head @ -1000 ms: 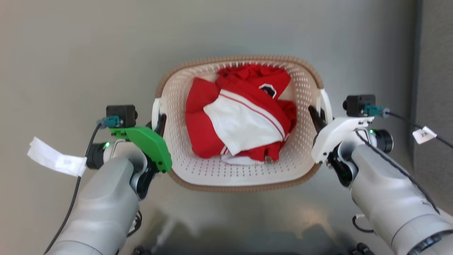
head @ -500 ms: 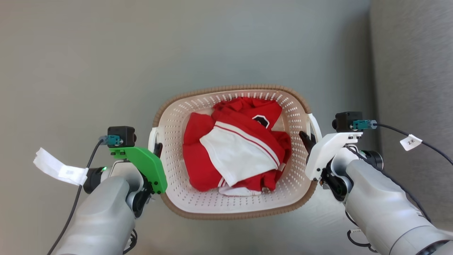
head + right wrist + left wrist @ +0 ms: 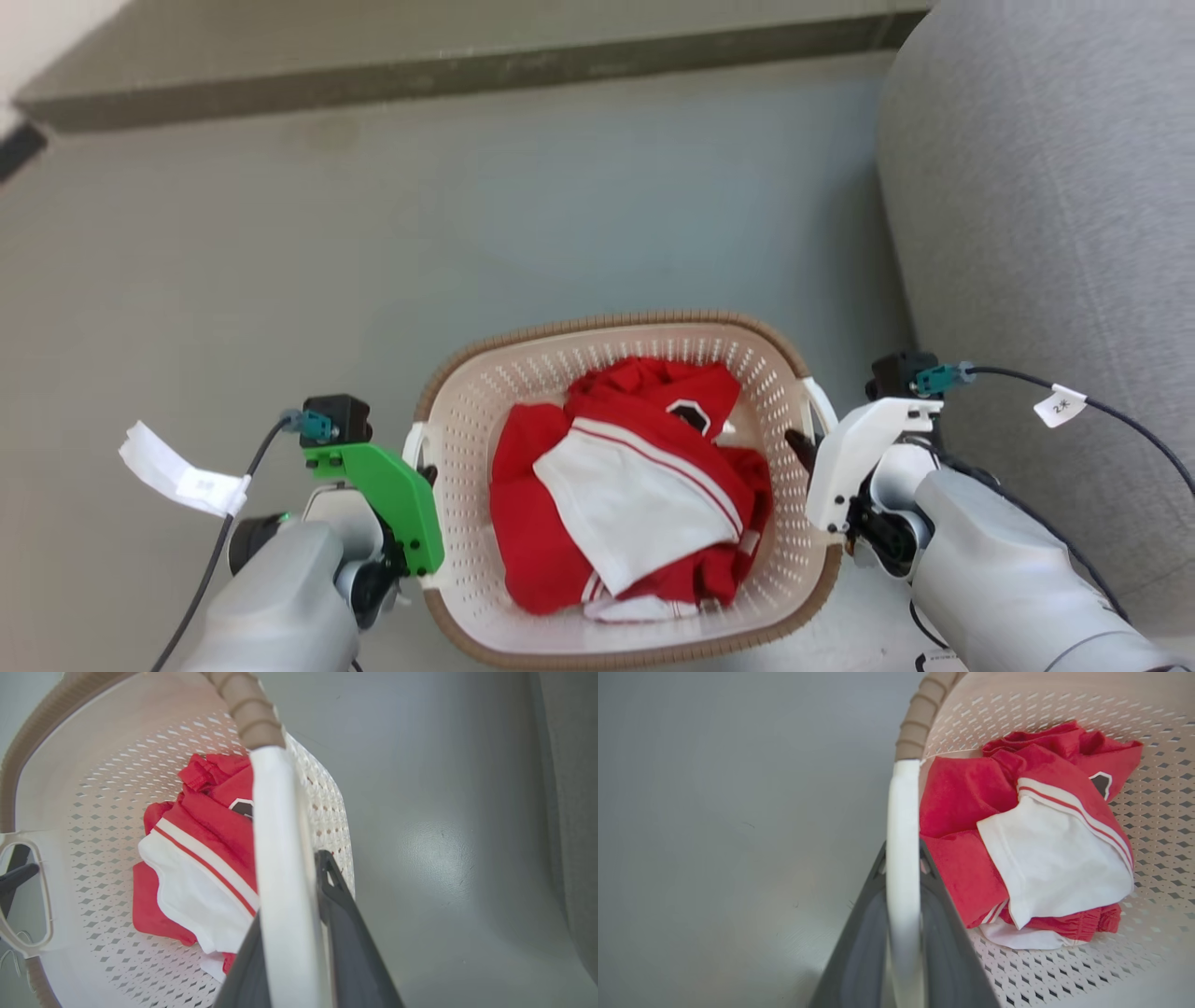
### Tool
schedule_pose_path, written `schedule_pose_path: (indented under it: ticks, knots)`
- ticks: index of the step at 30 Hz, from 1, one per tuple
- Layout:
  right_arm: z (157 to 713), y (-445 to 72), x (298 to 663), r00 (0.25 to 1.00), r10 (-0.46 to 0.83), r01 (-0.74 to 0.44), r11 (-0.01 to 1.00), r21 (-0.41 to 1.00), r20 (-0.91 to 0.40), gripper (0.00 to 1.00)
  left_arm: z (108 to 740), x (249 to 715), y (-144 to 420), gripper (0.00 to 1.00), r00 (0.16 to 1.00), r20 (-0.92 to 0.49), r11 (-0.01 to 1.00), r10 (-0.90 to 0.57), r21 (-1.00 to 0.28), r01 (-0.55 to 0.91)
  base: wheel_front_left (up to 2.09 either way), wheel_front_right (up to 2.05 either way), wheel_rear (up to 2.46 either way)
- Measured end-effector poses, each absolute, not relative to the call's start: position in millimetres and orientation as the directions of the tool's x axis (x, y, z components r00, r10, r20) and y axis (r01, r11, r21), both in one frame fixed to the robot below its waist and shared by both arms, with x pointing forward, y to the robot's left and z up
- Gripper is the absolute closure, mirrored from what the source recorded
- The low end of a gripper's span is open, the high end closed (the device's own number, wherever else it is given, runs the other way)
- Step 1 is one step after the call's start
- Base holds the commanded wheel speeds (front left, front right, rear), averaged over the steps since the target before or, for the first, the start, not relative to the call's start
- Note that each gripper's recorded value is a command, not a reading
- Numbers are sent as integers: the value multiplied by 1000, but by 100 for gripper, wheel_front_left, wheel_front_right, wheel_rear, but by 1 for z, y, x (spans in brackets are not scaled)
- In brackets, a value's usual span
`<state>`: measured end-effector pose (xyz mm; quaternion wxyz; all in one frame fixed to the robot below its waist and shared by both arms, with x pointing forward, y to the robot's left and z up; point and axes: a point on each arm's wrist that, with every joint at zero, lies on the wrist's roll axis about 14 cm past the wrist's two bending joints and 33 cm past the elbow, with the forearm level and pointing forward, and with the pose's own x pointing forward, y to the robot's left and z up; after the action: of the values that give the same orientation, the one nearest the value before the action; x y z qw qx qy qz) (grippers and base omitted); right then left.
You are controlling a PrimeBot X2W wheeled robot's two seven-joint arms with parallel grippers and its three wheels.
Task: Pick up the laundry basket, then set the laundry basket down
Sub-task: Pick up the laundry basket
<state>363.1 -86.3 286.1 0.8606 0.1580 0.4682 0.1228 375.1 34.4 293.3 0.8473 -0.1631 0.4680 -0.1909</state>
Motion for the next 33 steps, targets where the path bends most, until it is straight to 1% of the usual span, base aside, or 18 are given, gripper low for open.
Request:
schedule_pose_path:
  ticks: [4,12,19,23,25,33]
  knots:
    - [297,-89,355,530,357,-50,918,392,-769,100,302,365,33,100,480,-734,873,-479,-455,176,0,0,0]
    - [309,-92,324,504,363,-12,910,414,-784,100,315,341,31,100,446,-752,872,-486,-454,185,0,0,0]
    - [322,-96,319,509,362,-12,910,414,-781,100,329,338,27,100,446,-751,873,-488,-434,223,0,0,0]
    - [324,-97,316,502,363,-5,909,417,-785,100,330,336,27,100,430,-761,874,-485,-426,232,0,0,0]
    - [323,-99,313,487,359,7,910,415,-796,100,328,333,27,100,410,-774,876,-482,-423,232,0,0,0]
    - [322,-97,313,473,364,1,911,413,-802,100,328,334,27,100,400,-782,878,-478,-420,227,0,0,0]
